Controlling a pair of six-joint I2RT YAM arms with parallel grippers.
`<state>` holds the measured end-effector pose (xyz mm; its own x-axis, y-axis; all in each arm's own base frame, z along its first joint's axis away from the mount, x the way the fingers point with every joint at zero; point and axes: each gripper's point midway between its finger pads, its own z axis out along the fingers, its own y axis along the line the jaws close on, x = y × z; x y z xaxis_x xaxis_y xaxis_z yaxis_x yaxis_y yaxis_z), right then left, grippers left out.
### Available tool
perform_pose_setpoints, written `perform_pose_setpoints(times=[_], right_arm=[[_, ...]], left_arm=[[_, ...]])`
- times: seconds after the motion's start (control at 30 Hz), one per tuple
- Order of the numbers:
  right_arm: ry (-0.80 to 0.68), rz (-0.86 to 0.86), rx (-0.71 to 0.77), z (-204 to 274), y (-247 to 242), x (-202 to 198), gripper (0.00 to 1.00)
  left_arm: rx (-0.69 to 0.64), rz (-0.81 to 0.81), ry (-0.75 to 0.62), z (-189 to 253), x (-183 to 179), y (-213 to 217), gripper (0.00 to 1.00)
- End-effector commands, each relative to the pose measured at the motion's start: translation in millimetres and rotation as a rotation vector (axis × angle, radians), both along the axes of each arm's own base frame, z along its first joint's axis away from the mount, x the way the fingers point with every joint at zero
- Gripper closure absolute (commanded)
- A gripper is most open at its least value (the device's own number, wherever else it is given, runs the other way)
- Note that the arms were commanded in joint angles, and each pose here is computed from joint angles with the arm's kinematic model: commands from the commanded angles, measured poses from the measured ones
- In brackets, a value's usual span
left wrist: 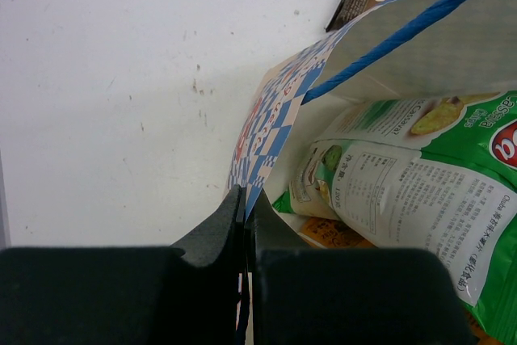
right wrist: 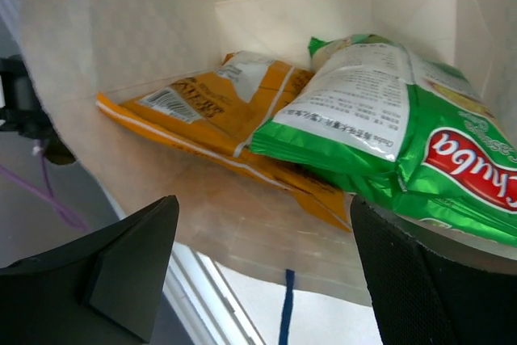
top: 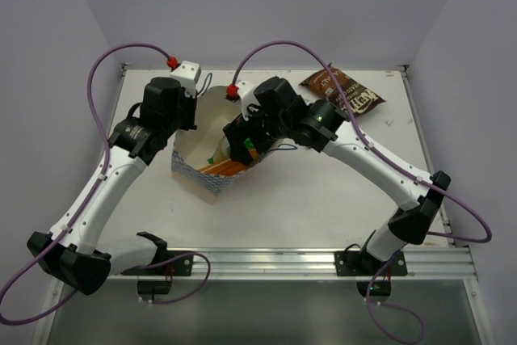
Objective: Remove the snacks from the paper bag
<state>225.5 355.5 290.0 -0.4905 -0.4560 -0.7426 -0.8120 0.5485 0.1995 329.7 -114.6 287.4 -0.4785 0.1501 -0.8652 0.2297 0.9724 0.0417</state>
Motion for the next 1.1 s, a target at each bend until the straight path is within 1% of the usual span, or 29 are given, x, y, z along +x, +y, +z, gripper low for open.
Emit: perform_pose_setpoints(times=[0.0,0.07,0.1,0.17,0.2,0.23,0.3,0.33,0.4,0.43,0.53,0.63,0.83,0.97,1.07], right_arm=[[-0.082,-0.050,-0.031,8,-7,17,0.11],[-0.061,-0.103,-0.059,2,-5,26,0.11],[-0.080,-0.149,-0.052,13,-7,34,0.11],[-0.054,-0.269,-0.095,7,-15,45,0.11],[-0.071,-0.334,-0.083,20,-20,51,0.11],[-0.055,-0.449,-0.116,19,-36,55,0.10],[-0.037,-0.550,-0.100,28,-46,57,0.09],[0.002,-0.633,-0.089,27,-54,56,0.08],[0.046,-0.693,-0.077,21,-60,55,0.06],[0.091,-0.731,-0.053,18,-60,56,0.05],[0.195,-0.779,-0.055,-2,-59,54,0.05],[0.236,-0.817,-0.065,-18,-57,54,0.05],[0.300,-0.881,-0.047,-40,-51,63,0.07],[0.326,-0.932,-0.070,-56,-55,64,0.07],[0.335,-0.953,-0.031,-60,-49,69,0.08]], left_arm=[[-0.047,-0.013,-0.064,17,6,-7,1.00],[-0.050,-0.016,-0.061,16,6,-7,1.00],[-0.051,-0.016,-0.061,16,5,-7,1.00],[-0.057,-0.012,-0.061,17,5,-7,1.00],[-0.061,-0.006,-0.061,17,4,-6,1.00],[-0.071,0.001,-0.060,19,4,-6,1.00],[-0.093,0.012,-0.058,20,2,-7,1.00],[-0.099,0.017,-0.055,20,2,-7,1.00],[-0.124,0.028,-0.049,20,0,-8,1.00],[-0.133,0.028,-0.045,19,0,-9,1.00],[-0.157,0.042,-0.040,18,-2,-9,1.00],[-0.172,0.054,-0.037,18,-4,-8,1.00],[-0.192,0.066,-0.040,21,-8,-7,1.00],[-0.200,0.084,-0.034,19,-11,-4,1.00],[-0.211,0.085,-0.026,16,-13,-5,1.00]])
